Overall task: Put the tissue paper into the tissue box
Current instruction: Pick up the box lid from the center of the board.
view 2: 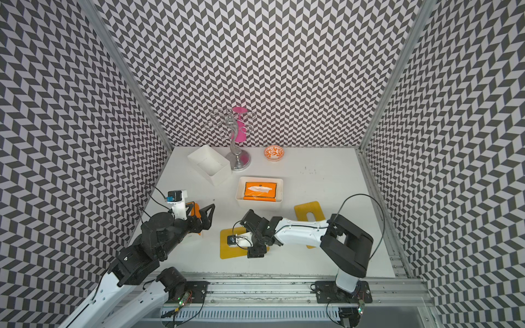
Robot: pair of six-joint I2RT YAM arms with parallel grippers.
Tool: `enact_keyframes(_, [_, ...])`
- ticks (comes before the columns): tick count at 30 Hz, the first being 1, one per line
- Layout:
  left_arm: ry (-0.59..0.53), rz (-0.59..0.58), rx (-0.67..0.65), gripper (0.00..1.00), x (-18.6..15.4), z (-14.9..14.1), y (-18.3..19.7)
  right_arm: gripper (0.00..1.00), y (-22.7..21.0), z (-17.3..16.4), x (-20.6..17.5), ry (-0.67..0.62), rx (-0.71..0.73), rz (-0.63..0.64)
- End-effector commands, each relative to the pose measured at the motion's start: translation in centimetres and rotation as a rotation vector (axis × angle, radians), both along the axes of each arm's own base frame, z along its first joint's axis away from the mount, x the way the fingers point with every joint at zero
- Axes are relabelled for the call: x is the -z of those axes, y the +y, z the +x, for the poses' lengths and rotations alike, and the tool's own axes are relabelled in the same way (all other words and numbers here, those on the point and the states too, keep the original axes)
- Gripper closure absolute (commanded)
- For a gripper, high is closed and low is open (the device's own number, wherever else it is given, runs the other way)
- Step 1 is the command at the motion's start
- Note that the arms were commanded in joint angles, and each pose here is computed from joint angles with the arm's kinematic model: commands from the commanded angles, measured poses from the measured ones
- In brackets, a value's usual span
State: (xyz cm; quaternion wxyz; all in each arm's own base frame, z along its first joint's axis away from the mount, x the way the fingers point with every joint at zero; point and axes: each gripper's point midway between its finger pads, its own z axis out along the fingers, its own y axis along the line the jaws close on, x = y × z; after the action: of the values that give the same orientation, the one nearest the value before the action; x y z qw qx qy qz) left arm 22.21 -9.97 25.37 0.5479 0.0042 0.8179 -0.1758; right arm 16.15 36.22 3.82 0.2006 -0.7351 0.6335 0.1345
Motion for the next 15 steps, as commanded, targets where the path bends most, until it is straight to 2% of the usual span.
enact_keyframes(1, [-0.062, -0.043, -0.044, 0.0, -1.6, -0.1, 1.0, 0.26, 0.0, 0.0, 0.5, 0.01, 0.012, -0.038])
enact_keyframes(9, [-0.07, -0.043, -0.062, 0.0, -1.5, -0.3, 1.5, 0.31, 0.3, 0.0, 1.2, 0.036, 0.022, -0.065])
enact_keyframes(15, [-0.073, -0.043, -0.065, 0.0, -1.5, -0.4, 1.6, 0.38, 0.3, -0.1, 2.0, 0.063, 0.022, -0.107])
